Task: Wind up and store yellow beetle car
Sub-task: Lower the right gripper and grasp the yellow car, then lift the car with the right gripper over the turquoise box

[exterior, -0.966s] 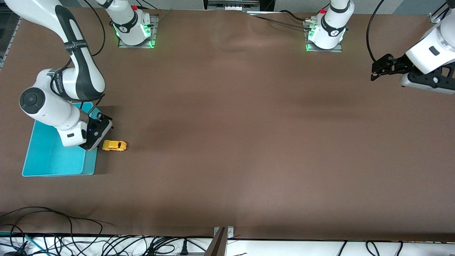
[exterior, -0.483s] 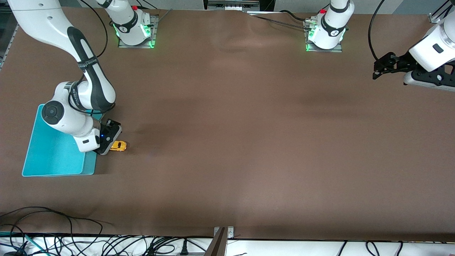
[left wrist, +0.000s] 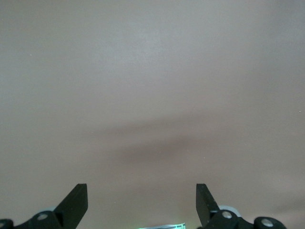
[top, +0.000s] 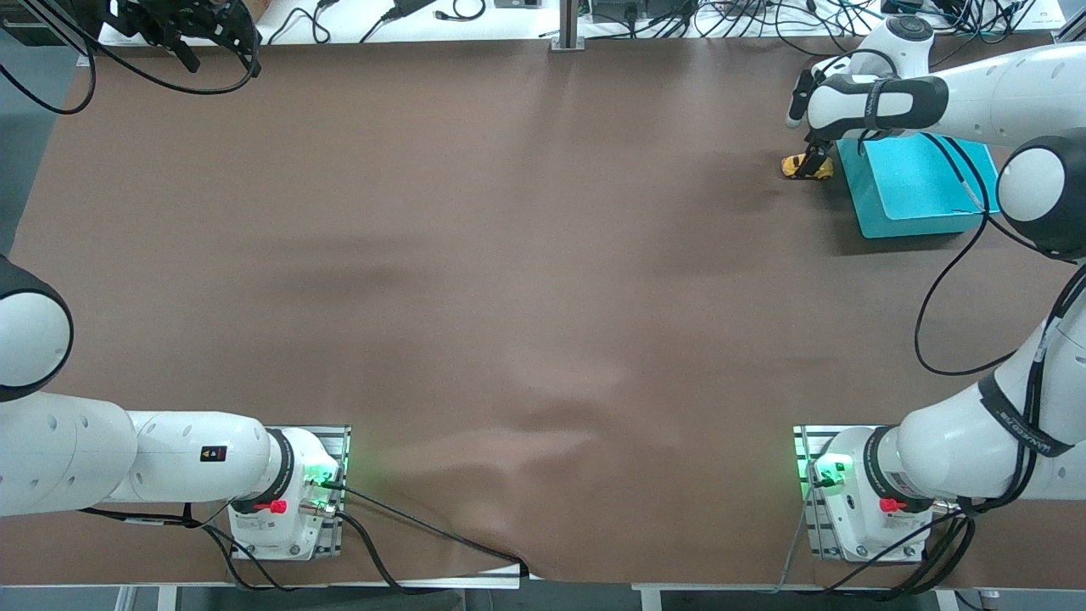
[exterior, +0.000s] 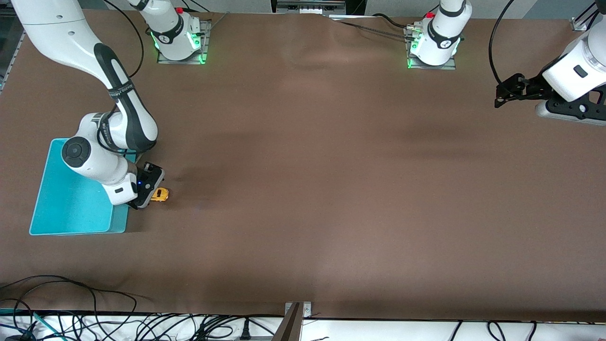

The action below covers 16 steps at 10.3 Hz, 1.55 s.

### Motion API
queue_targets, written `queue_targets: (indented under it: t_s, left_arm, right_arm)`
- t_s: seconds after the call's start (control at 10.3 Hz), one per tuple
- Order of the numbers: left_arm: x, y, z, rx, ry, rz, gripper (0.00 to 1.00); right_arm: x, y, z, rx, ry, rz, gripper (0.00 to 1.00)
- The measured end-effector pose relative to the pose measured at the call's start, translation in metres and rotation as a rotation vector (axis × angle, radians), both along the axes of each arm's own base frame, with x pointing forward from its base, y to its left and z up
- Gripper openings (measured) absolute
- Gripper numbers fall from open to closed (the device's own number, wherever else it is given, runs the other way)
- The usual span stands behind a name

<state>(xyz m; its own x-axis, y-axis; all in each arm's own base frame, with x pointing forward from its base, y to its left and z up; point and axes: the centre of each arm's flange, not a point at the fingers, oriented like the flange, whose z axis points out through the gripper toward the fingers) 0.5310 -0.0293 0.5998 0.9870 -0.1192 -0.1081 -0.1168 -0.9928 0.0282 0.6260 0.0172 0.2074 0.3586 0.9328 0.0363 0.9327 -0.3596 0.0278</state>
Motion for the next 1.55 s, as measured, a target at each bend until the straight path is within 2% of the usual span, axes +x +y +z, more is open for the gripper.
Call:
queue_targets:
  t_s: [0.29,0.48,0.58,0.68,1.06,1.35,1.55]
  left_arm:
    - [-0.002,-0.006,0.005,0.007,0.01,0.043,1.0]
    - [-0.003,-0.008,0.005,0.009,0.012,0.053,1.0]
    - [-0.003,-0.007,0.006,0.01,0.011,0.071,1.0]
    - [-0.002,-0.005,0.01,0.012,0.003,0.096,1.0]
    - [-0.001,-0.005,0.017,0.012,-0.01,0.118,1.0]
    - [-0.002,-0.012,0.017,0.013,-0.011,0.104,1.0]
    - [-0.002,-0.012,0.018,0.013,-0.012,0.104,1.0]
  right_arm:
    - [-0.001,-0.007,-0.012,-0.001,0.005,0.019,0.98]
    - [0.0,-0.007,-0.013,-0.002,-0.006,0.036,0.74]
    - [0.0,-0.007,-0.014,-0.002,-0.008,0.044,0.55]
    - [0.002,-0.007,-0.011,-0.002,-0.013,0.047,0.45]
    - [0.021,0.012,0.015,0.007,-0.05,0.073,0.45]
    - [0.044,0.028,0.078,0.012,0.04,0.101,0.45]
    - [0.052,0.011,0.115,-0.002,0.105,0.12,0.45]
